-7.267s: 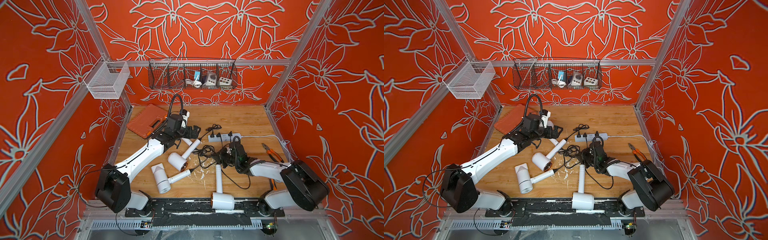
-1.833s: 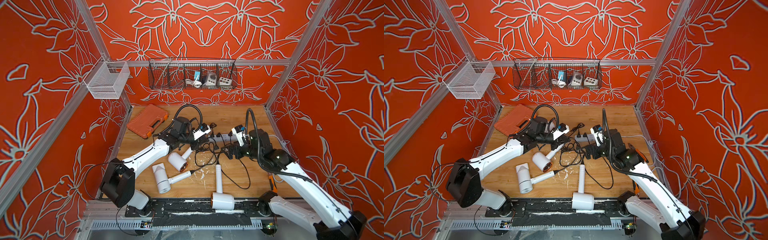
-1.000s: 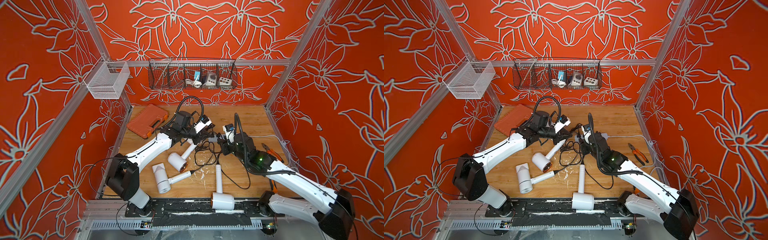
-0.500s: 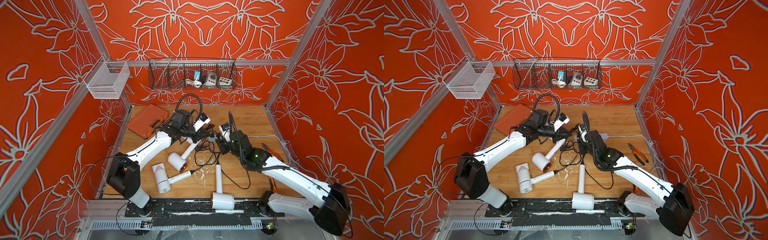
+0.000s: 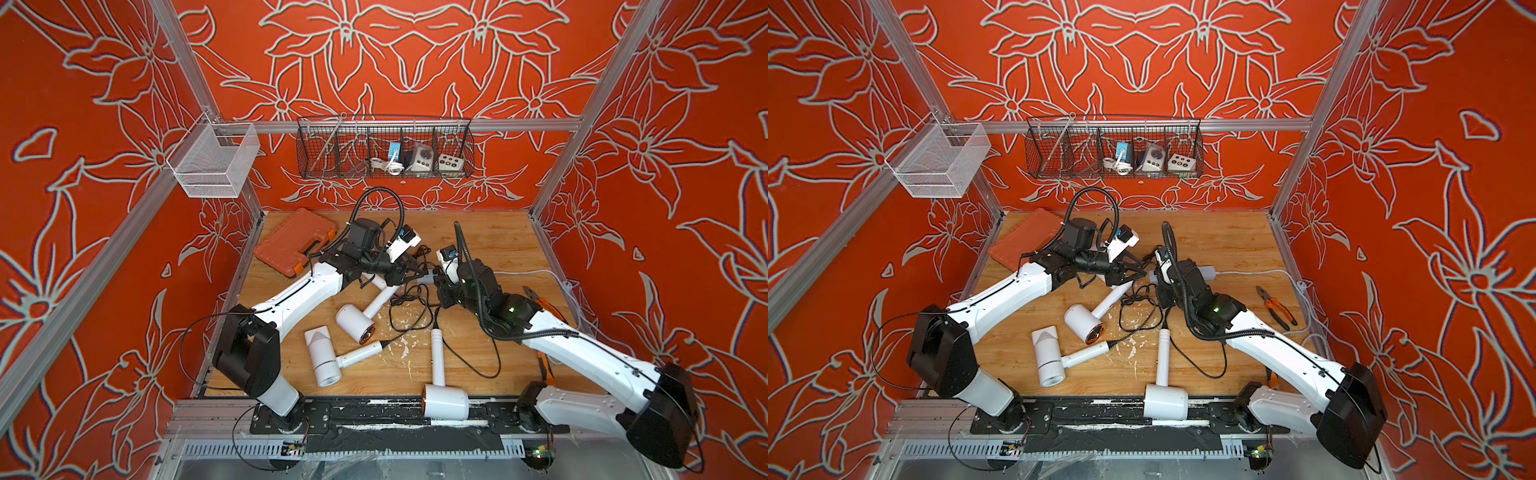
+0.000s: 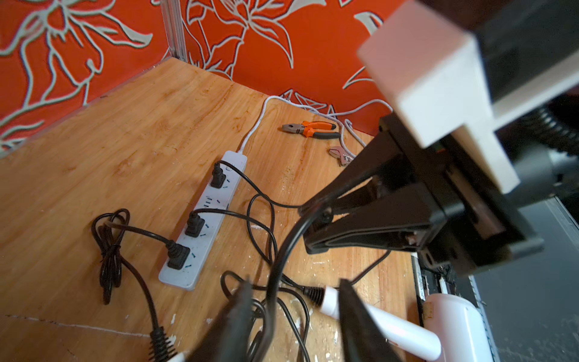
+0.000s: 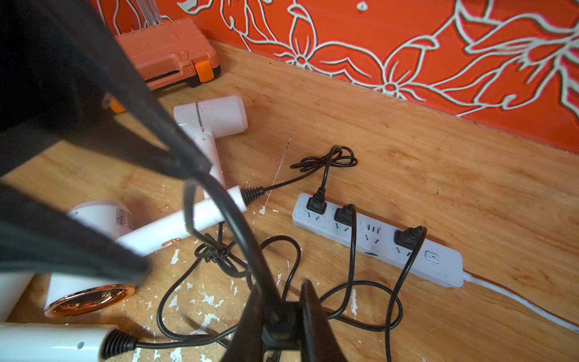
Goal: Charge the blow dryers
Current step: Pick up the plug from the center of the board, then insert the plug into the socket.
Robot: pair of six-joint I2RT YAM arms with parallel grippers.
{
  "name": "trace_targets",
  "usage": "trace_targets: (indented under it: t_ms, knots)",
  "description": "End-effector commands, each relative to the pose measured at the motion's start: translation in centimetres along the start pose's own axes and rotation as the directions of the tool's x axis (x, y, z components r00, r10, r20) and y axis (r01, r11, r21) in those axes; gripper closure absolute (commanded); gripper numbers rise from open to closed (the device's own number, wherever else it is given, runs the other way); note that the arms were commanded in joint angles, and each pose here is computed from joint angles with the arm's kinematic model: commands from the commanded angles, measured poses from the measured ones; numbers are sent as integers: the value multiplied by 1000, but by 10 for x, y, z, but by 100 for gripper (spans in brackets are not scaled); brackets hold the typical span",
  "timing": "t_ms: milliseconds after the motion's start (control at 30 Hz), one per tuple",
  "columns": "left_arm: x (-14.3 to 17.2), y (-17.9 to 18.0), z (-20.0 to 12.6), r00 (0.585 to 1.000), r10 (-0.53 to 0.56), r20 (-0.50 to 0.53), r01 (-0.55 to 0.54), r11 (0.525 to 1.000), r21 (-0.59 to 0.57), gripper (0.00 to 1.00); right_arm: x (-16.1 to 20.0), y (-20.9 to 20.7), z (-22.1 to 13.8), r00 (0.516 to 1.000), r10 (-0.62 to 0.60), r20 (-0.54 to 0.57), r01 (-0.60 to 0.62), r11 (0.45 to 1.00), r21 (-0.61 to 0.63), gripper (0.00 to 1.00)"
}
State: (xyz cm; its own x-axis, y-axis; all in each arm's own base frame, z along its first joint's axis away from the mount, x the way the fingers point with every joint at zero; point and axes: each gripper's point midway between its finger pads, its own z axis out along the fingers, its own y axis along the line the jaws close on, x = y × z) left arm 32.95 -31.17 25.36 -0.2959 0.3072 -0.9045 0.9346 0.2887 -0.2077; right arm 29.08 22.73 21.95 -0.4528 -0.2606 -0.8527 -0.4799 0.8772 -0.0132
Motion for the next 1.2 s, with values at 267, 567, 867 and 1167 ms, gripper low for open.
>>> trace_targets:
  t_ms: [267, 567, 867, 1167]
  knots:
    - [-16, 15, -16, 997, 41, 67, -31, 989, -148, 16, 0, -70, 28, 986, 163, 22, -163, 958, 235, 100]
    - [-16, 12, -17, 995, 57, 76, -45, 989, -144, 16, 7, -93, 87, 964, 266, 17, -261, 930, 258, 100]
    - [-16, 10, -16, 996, 51, 78, -41, 991, -129, 16, 17, -110, 124, 935, 338, 110, -355, 872, 336, 100]
    - [-16, 9, -15, 996, 50, 78, -41, 992, -117, 17, 39, -131, 151, 929, 359, 88, -360, 829, 427, 100]
